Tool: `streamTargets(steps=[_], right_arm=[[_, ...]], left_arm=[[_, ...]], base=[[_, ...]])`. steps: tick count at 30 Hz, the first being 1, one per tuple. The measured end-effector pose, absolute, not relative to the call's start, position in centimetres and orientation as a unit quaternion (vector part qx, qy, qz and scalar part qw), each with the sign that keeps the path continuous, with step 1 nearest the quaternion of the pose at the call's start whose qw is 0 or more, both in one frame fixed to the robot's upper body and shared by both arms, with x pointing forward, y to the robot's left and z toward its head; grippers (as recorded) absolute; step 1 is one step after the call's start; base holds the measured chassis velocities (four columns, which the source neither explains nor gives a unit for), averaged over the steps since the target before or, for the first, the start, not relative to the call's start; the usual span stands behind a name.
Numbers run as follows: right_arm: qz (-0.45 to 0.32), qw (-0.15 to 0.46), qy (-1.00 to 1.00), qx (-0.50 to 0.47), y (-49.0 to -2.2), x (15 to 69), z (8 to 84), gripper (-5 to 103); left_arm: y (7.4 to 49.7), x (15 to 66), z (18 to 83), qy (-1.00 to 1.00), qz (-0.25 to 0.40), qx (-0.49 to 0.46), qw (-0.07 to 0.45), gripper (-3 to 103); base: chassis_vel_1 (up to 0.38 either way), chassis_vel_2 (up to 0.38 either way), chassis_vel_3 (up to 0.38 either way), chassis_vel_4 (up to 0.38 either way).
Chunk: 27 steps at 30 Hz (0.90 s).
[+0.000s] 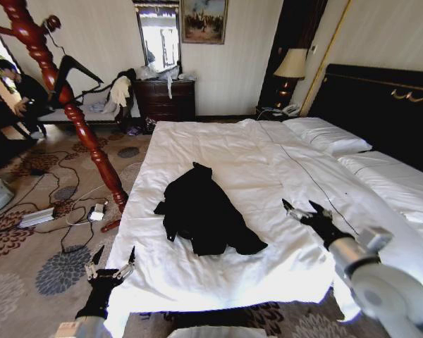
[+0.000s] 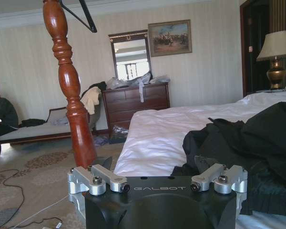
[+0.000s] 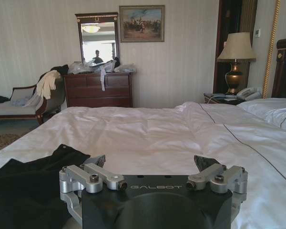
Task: Pick up the clothes from the bed and hang them on the clothes hanger.
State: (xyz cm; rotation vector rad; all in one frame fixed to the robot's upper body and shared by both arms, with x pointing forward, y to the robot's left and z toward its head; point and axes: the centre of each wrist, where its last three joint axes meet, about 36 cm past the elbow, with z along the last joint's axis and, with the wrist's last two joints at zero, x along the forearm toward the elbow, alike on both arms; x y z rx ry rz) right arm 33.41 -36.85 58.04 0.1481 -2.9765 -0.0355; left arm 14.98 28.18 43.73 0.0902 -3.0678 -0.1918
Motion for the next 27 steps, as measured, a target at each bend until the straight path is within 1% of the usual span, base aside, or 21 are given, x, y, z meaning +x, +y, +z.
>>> streamTargets(steps=[2, 4, 5, 7, 9, 11, 13, 15, 19, 20, 21, 25, 27], right_arm=[[-0.021, 0.086, -0.994, 0.062, -37.2, 36.5, 59.0, 100], [-0.029, 0.088, -0.993, 0.078, -36.4, 38.7, 59.4, 100], [-0.029, 0.088, -0.993, 0.078, -36.4, 38.7, 59.4, 100], [-0.042, 0.089, -0.990, 0.098, -35.1, 40.5, 59.8, 100], [-0.064, 0.097, -0.985, 0.128, -32.7, 43.3, 59.7, 100], [-0.068, 0.100, -0.983, 0.136, -32.0, 44.1, 59.5, 100], [-0.080, 0.104, -0.979, 0.157, -29.6, 47.1, 59.2, 100], [-0.084, 0.106, -0.977, 0.164, -28.7, 47.9, 59.2, 100], [-0.091, 0.127, -0.966, 0.206, -23.0, 51.2, 58.9, 100], [-0.088, 0.133, -0.964, 0.213, -21.8, 51.7, 58.7, 100], [-0.088, 0.133, -0.964, 0.213, -21.8, 51.7, 58.7, 100], [-0.087, 0.151, -0.957, 0.230, -16.1, 53.1, 59.1, 100], [-0.080, 0.152, -0.957, 0.234, -15.2, 53.3, 59.3, 100]], left_arm=[[28.0, 14.7, 43.7, -0.997, -0.064, 0.033, 0.035, 99], [27.7, 14.4, 43.6, -0.997, -0.064, 0.036, 0.038, 99], [27.7, 14.4, 43.6, -0.997, -0.064, 0.036, 0.038, 99], [27.6, 14.2, 43.5, -0.996, -0.064, 0.039, 0.039, 99], [27.5, 13.9, 43.4, -0.996, -0.060, 0.044, 0.043, 99], [27.4, 13.9, 43.4, -0.996, -0.058, 0.044, 0.043, 99], [27.4, 13.8, 43.5, -0.996, -0.058, 0.047, 0.042, 99], [27.4, 13.8, 43.6, -0.996, -0.058, 0.048, 0.041, 99], [27.4, 13.6, 43.5, -0.996, -0.057, 0.054, 0.043, 99], [27.5, 13.6, 43.4, -0.996, -0.057, 0.056, 0.044, 99], [27.5, 13.6, 43.4, -0.996, -0.057, 0.056, 0.044, 99], [27.9, 13.1, 42.9, -0.996, -0.051, 0.063, 0.049, 99], [27.9, 13.0, 42.8, -0.995, -0.049, 0.064, 0.050, 99]], base=[[0.000, 0.000, 0.000, 0.000], [0.000, 0.000, 0.000, 0.000], [0.000, 0.000, 0.000, 0.000], [0.000, 0.000, 0.000, 0.000], [0.000, 0.000, 0.000, 0.000], [0.000, 0.000, 0.000, 0.000], [0.000, 0.000, 0.000, 0.000], [0.000, 0.000, 0.000, 0.000], [0.000, 0.000, 0.000, 0.000], [0.000, 0.000, 0.000, 0.000], [0.000, 0.000, 0.000, 0.000], [0.000, 0.000, 0.000, 0.000], [0.000, 0.000, 0.000, 0.000]])
